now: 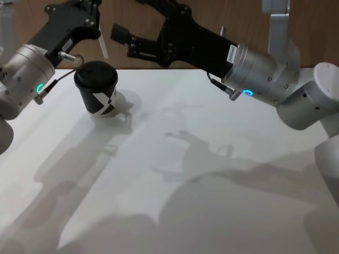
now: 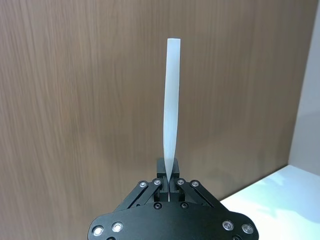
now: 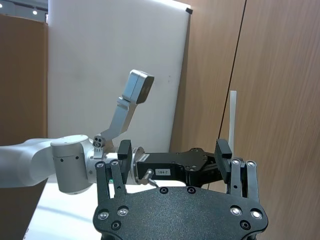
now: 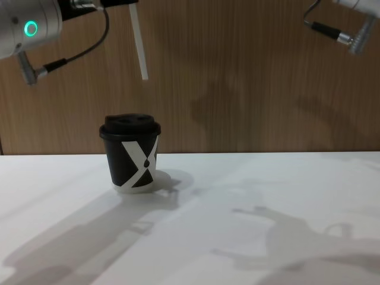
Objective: Pick up the straw with one hand, pass it to the other hand, and insert it into the cup.
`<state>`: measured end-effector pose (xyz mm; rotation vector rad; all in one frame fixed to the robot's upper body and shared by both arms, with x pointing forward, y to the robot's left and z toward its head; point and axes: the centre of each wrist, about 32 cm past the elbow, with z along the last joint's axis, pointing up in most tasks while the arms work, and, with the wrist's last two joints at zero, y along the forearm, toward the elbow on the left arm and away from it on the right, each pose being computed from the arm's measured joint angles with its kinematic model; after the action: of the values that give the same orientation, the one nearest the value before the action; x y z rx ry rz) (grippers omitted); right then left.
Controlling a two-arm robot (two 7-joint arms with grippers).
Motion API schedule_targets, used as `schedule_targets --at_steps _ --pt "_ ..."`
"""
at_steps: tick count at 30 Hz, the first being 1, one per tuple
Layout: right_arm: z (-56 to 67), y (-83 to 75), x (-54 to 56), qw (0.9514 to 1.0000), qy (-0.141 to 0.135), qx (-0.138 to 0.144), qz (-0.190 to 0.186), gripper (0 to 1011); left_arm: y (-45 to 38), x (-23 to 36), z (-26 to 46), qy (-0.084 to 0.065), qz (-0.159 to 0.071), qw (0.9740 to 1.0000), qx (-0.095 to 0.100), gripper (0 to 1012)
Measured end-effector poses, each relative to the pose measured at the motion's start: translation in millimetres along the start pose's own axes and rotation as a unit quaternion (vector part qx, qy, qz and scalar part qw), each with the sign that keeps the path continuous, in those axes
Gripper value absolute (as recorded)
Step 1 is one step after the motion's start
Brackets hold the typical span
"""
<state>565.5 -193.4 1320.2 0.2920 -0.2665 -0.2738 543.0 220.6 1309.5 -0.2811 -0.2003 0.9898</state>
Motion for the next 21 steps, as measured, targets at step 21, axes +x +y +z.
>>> schedule_targets --at_steps 21 --pt "0.0 0.0 0.0 1.0 0.0 0.0 0.0 1001 -15.4 1.4 -10.4 -0.024 0.034 0.9985 0.037 13"
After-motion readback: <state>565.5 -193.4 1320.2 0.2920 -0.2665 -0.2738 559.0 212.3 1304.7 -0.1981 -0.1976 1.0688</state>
